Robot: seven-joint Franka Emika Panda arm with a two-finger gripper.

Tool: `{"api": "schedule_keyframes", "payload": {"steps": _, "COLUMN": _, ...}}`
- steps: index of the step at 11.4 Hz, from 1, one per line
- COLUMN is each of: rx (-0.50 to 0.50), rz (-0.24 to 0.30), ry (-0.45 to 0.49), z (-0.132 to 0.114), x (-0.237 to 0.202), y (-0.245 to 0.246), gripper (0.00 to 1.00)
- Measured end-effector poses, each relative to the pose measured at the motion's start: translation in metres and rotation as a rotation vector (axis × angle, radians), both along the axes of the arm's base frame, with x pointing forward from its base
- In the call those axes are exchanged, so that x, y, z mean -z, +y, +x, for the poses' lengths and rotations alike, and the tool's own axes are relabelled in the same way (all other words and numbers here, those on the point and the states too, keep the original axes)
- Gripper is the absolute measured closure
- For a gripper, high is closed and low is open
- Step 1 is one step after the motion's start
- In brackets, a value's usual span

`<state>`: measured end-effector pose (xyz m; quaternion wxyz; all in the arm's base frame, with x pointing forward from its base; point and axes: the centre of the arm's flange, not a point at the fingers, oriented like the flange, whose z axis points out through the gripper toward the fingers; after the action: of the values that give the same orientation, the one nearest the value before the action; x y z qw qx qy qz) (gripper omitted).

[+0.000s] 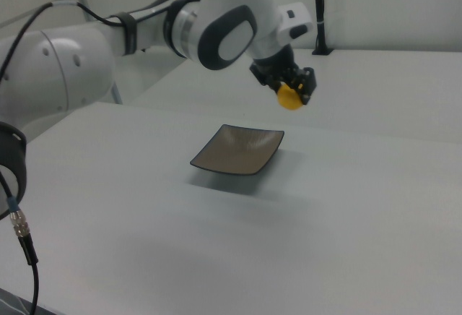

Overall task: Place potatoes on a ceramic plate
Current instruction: 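Lift the potato and carry it over the ceramic plate, then lower the potato onto the plate and open the gripper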

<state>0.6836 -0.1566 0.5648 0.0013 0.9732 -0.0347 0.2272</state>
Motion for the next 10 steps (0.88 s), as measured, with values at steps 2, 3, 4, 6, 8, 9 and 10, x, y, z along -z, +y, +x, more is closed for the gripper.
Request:
{"api": "schedule_keyframes", "payload": {"steps": 2, "rx": -0.059, "rz": 0.013, "ry": 0.032, "z": -0.006, "x": -0.009, "y": 0.039, "gripper": 0.37}}
{"api": "schedule_keyframes", "payload": {"steps": 3, "rx": -0.079, "rz": 0.020, "ry": 0.039, "z": -0.005, "x": -0.006, "y": 0.059, "gripper": 0.37}}
{"api": "schedule_keyframes", "payload": {"steps": 4, "rx": -0.088, "rz": 0.030, "ry": 0.051, "z": -0.003, "x": 0.000, "y": 0.078, "gripper": 0.37}}
{"api": "schedule_keyframes", "payload": {"steps": 6, "rx": -0.089, "rz": 0.053, "ry": 0.074, "z": 0.000, "x": 0.012, "y": 0.112, "gripper": 0.37}}
{"api": "schedule_keyframes", "payload": {"steps": 8, "rx": -0.076, "rz": 0.079, "ry": 0.108, "z": 0.006, "x": 0.031, "y": 0.146, "gripper": 0.37}}
{"api": "schedule_keyframes", "payload": {"steps": 9, "rx": -0.077, "rz": 0.083, "ry": 0.119, "z": 0.011, "x": 0.047, "y": 0.161, "gripper": 0.37}}
{"api": "schedule_keyframes", "payload": {"steps": 10, "rx": -0.069, "rz": 0.087, "ry": 0.094, "z": 0.020, "x": 0.060, "y": 0.174, "gripper": 0.37}}
